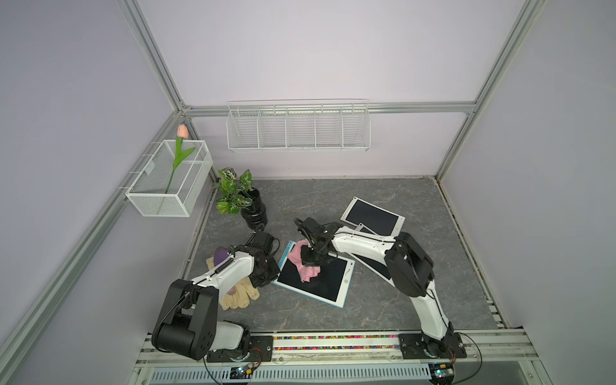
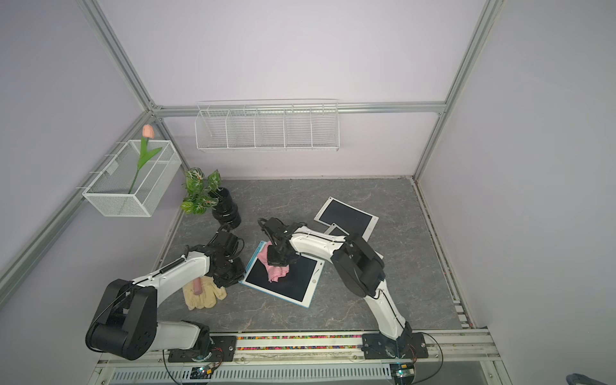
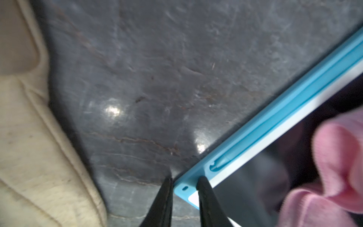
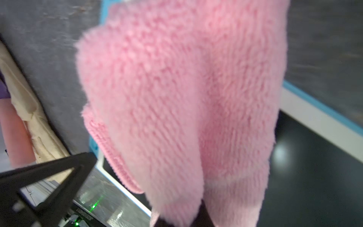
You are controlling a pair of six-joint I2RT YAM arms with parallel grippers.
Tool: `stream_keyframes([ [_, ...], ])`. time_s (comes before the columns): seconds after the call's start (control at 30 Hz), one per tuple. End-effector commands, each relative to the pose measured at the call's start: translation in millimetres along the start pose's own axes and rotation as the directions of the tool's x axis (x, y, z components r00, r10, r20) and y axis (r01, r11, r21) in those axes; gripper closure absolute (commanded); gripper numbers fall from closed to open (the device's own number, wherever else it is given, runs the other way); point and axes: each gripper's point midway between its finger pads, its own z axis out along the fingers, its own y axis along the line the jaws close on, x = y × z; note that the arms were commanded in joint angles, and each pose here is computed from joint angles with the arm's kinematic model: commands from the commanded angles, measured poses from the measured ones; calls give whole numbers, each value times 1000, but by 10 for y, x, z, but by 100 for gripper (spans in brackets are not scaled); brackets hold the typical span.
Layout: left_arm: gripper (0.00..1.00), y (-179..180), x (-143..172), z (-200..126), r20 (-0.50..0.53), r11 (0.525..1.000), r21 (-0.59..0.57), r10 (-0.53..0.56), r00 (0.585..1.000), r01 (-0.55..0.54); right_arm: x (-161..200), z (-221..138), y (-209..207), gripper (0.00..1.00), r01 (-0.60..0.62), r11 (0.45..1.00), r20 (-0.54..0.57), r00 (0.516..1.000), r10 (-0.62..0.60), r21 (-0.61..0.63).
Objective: Wipe the drawing tablet
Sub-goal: Wipe the dirt from the drawing tablet.
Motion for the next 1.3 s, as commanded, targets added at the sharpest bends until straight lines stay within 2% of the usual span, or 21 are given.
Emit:
stream_keyframes([
  [0.0,74,176,66,124,-15,996,-87,-14,1000,13,1,-209,-543,93,-79,995,52,996,76,64],
  [0.1,74,163,54,116,-14,996,-87,-12,1000,11,125,-266,-677,93,-75,994,49,996,72,74],
  [0.17,74,153,57,117,-13,996,-85,-9,1000,8,100,-210,-558,93,-65,996,45,997,63,59],
  [0.37,74,132,53,113,-10,996,-86,-8,1000,7,-389,154,484,93,-8,998,39,999,11,-61],
  [0.47,75,117,46,111,-8,996,-87,-5,1000,5,-581,243,766,93,-16,995,35,999,19,-97],
  [0.6,74,96,35,109,-5,996,-88,-3,1000,3,-598,220,466,93,-61,997,25,998,63,-55],
  [0.77,74,90,37,127,-8,996,-89,-2,1000,1,-190,-55,-477,93,-153,988,22,988,152,18],
  [0.9,74,65,24,115,-6,996,-87,3,1000,-3,72,-349,-910,93,-160,985,53,986,157,58],
  [1.03,75,39,13,108,-4,996,-86,9,1000,-10,83,-281,-730,93,-130,991,39,991,128,43],
  [1.27,72,-174,-157,-106,36,997,-59,52,998,-50,-221,78,242,93,-55,997,22,998,56,-58],
])
